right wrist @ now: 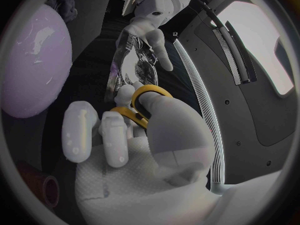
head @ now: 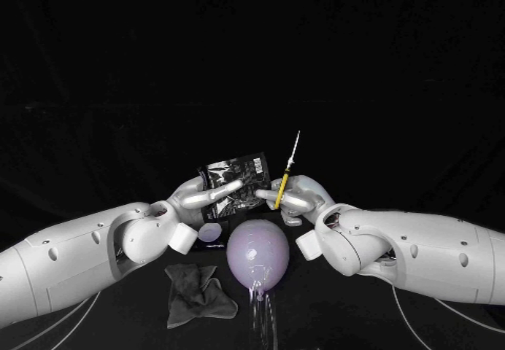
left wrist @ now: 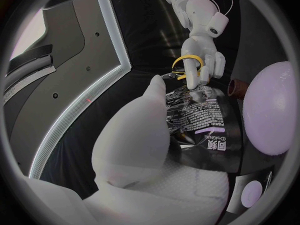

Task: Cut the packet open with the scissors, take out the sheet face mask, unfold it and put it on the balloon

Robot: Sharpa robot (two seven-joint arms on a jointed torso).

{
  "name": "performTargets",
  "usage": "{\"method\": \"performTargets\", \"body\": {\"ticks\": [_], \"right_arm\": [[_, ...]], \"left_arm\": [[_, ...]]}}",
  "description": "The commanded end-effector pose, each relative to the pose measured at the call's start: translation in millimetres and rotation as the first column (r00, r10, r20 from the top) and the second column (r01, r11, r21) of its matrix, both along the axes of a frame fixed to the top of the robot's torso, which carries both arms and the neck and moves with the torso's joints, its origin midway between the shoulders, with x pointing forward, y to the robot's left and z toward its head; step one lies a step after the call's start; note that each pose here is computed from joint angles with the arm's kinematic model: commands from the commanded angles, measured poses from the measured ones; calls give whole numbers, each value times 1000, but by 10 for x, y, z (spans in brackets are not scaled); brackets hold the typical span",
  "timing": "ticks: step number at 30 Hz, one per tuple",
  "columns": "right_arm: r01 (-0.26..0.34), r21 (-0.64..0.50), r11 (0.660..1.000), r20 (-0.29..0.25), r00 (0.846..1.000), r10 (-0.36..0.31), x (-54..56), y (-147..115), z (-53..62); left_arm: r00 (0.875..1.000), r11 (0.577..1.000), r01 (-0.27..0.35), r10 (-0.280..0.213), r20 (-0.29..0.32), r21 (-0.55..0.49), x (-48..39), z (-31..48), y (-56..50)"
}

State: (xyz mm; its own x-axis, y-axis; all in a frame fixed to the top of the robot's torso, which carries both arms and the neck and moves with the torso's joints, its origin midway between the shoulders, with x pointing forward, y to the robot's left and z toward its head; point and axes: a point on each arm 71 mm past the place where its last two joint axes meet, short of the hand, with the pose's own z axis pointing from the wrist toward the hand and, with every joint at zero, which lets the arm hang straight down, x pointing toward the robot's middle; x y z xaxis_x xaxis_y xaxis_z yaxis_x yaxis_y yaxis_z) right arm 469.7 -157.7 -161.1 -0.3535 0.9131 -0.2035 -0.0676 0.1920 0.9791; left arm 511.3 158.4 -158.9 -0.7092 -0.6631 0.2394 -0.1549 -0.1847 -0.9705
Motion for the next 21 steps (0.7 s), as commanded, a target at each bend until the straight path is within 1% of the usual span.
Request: {"method": "performTargets", "body": {"ticks": [1,5,11,17,21], "right_arm": [[-35,-8,999,11,999,35,-13,52,11],[-42,-9,999,12,999,42,-24,72,13],[-61,-3,998,13,998,61,-60,122,22],[-75,4,997,11,997,75,-78,142,23],[-62,25,998,1,998,62,-58,107,17]], "left_arm": [[999,999,-39,39,-3,22,22,-3,0],[997,996,-73,74,-8,42,42,-16,21],[988,983,-152,155,-17,101,83,-52,61],[979,972,-198,202,-13,129,106,-67,83],[975,965,-218,220,5,147,112,-67,91]]}}
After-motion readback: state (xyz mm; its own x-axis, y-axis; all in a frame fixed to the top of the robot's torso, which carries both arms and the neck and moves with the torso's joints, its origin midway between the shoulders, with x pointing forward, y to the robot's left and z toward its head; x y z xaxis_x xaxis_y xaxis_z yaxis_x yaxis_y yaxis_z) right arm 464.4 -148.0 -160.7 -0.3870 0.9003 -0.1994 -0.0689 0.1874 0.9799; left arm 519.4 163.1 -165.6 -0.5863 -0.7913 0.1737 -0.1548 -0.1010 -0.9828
